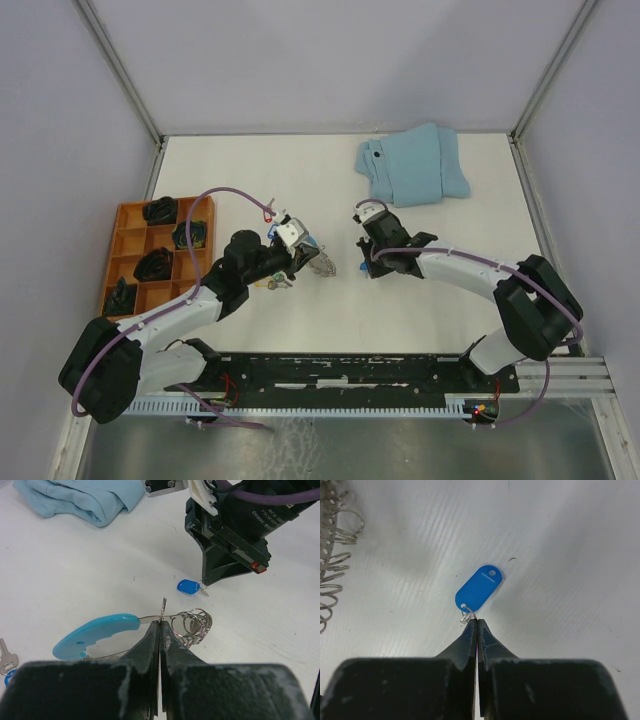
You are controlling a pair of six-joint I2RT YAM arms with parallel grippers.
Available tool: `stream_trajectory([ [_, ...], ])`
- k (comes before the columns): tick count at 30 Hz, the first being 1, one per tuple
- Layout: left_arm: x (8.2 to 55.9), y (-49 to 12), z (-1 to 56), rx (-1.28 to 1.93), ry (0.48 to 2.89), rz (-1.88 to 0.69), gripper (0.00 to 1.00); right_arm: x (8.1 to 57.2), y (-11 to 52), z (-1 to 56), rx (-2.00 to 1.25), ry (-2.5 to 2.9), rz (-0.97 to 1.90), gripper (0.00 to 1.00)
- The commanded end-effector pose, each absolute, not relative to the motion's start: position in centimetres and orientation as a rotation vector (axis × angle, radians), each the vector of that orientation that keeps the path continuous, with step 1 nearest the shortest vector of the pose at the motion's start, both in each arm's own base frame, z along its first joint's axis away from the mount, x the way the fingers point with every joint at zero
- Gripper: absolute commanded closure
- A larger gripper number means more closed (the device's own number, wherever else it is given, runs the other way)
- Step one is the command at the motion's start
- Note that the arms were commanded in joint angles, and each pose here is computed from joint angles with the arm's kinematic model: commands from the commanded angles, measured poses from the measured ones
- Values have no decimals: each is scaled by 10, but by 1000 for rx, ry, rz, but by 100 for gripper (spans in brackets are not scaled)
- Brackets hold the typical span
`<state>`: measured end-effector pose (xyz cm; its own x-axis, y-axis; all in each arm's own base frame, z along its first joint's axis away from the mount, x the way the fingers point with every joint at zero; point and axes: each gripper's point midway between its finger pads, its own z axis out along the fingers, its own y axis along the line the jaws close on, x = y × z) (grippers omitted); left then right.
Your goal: Put the keys on the keyring
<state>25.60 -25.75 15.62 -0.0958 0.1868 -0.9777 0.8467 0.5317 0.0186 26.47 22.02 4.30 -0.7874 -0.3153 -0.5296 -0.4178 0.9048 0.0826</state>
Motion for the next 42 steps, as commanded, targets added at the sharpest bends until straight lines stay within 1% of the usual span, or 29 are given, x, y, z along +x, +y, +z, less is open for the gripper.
stream_trajectory([
  [1,261,-262,187,906,1473,-692,97,273,239,60,-637,2371,347,99],
  [8,261,-261,186,898,1475,-683,97,268,241,41,-654,2364,325,99],
  [20,261,-261,187,895,1468,-683,97,245,247,29,-734,2439,412,89],
  [23,261,-260,186,896,1469,-683,97,243,250,30,-743,2447,437,88],
  [34,261,-259,187,895,1468,-675,97,248,249,52,-743,2466,471,67],
  [42,262,-258,187,895,1468,-670,97,256,249,56,-621,2527,445,61],
])
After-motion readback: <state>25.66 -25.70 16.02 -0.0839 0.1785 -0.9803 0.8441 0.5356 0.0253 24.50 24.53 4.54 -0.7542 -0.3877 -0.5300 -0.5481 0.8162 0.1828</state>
